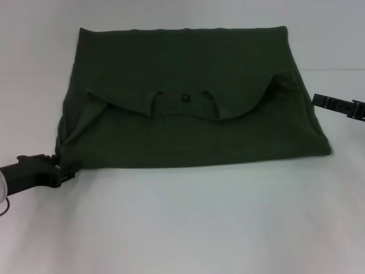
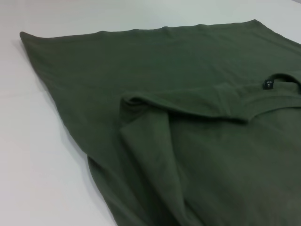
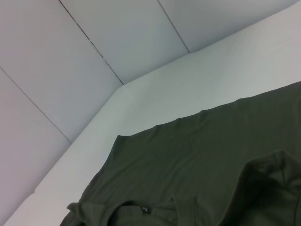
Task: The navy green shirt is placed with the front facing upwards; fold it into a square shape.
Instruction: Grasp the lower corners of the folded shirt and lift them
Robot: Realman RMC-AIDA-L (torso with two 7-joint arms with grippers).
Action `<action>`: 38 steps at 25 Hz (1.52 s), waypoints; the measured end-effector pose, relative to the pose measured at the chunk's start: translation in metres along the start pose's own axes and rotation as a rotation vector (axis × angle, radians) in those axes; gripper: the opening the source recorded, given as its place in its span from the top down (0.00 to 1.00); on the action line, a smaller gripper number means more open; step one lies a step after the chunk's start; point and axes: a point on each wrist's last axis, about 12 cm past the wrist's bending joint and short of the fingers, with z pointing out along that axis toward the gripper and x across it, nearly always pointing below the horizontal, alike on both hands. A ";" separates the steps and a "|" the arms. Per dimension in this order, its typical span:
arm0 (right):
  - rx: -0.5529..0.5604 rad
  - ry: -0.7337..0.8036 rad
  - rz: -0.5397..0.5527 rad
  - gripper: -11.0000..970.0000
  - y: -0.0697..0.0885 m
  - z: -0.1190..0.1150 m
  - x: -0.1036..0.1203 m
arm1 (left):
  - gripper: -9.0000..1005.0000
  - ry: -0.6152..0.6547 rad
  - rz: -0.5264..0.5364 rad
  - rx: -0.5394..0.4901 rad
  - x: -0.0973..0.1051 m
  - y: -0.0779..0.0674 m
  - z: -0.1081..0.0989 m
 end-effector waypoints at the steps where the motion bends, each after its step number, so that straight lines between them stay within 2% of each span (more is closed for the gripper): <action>1: 0.000 0.000 0.000 0.26 0.000 0.000 0.000 | 0.32 0.000 0.000 0.000 0.000 0.000 0.000; 4: -0.003 0.001 0.000 0.26 0.000 0.000 0.001 | 0.40 0.000 0.001 -0.001 0.000 0.000 0.000; 10: -0.002 0.026 -0.007 0.26 0.000 -0.001 0.001 | 0.64 -0.001 -0.006 0.003 -0.001 0.000 0.000; 15: 0.033 0.104 -0.002 0.26 -0.005 -0.004 0.001 | 0.83 -0.001 -0.011 0.009 -0.001 -0.001 0.000; 20: 0.084 0.187 0.021 0.26 -0.008 -0.002 0.000 | 0.90 -0.001 -0.016 0.022 -0.002 -0.002 -0.001; 26: 0.183 0.245 0.047 0.26 -0.015 0.006 0.001 | 0.90 0.000 -0.015 0.030 -0.002 -0.002 -0.001; 38: 0.269 0.264 -0.003 0.27 -0.013 0.029 0.013 | 0.90 -0.003 -0.014 0.034 -0.004 -0.003 0.000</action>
